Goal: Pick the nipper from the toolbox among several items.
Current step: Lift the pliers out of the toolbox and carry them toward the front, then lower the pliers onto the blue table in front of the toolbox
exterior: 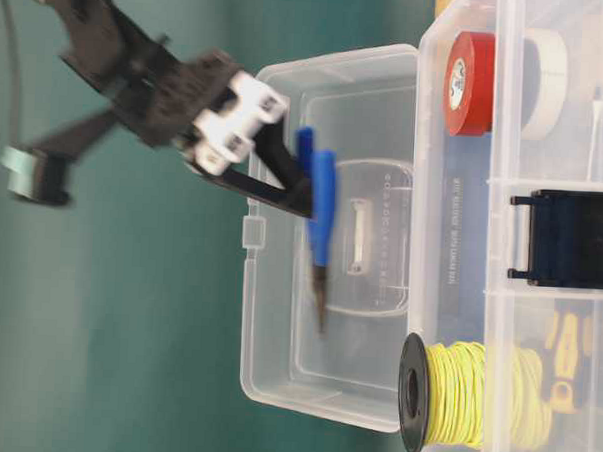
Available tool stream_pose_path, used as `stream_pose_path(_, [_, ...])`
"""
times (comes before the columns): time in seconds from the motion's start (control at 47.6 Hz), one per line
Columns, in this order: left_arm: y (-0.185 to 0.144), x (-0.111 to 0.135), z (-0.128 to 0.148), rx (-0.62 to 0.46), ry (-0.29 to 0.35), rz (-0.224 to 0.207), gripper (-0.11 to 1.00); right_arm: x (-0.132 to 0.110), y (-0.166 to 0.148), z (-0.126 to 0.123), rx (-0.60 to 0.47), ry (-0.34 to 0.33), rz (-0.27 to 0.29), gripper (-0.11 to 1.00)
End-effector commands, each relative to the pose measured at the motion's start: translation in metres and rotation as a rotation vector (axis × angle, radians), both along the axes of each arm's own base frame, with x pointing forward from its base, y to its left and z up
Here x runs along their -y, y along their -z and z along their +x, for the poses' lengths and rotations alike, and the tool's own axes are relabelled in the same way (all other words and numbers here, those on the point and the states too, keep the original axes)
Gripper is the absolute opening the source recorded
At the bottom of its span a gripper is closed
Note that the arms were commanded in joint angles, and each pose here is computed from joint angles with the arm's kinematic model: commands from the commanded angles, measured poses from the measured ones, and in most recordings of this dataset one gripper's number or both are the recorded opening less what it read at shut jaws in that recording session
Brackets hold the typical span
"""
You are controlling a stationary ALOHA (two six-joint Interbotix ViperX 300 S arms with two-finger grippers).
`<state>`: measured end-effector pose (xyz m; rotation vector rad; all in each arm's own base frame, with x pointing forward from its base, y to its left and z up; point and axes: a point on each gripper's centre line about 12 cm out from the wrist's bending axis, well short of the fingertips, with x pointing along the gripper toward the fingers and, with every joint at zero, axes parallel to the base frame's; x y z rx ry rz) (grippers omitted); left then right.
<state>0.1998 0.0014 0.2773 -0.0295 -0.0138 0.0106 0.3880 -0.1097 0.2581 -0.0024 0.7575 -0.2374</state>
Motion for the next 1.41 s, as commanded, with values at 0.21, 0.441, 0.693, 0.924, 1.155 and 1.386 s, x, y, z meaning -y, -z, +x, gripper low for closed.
stream_pose_path(0.21, [-0.004, 0.000, 0.001, 0.012, -0.001, -0.004, 0.00, -0.091, -0.008, 0.002, 0.070, -0.147, 0.090, 0.13])
stream_pose_path(0.441, [-0.005, -0.001, 0.001, 0.015, -0.007, -0.004, 0.00, -0.149, 0.032, 0.012, 0.063, -0.206, 0.196, 0.13])
stream_pose_path(0.693, [-0.004, -0.003, 0.001, 0.011, -0.013, -0.004, 0.00, -0.176, 0.094, 0.030, -0.002, -0.202, 0.259, 0.13])
stream_pose_path(0.924, [-0.003, -0.003, 0.001, 0.006, -0.013, -0.004, 0.00, -0.177, 0.123, 0.034, -0.062, -0.168, 0.280, 0.13])
stream_pose_path(1.155, [-0.003, -0.003, 0.001, 0.006, -0.013, -0.004, 0.00, -0.176, 0.126, 0.033, -0.081, -0.159, 0.281, 0.42])
stream_pose_path(1.386, [-0.003, -0.003, 0.001, 0.005, -0.013, -0.006, 0.00, -0.164, 0.111, 0.026, -0.114, -0.129, 0.275, 0.84])
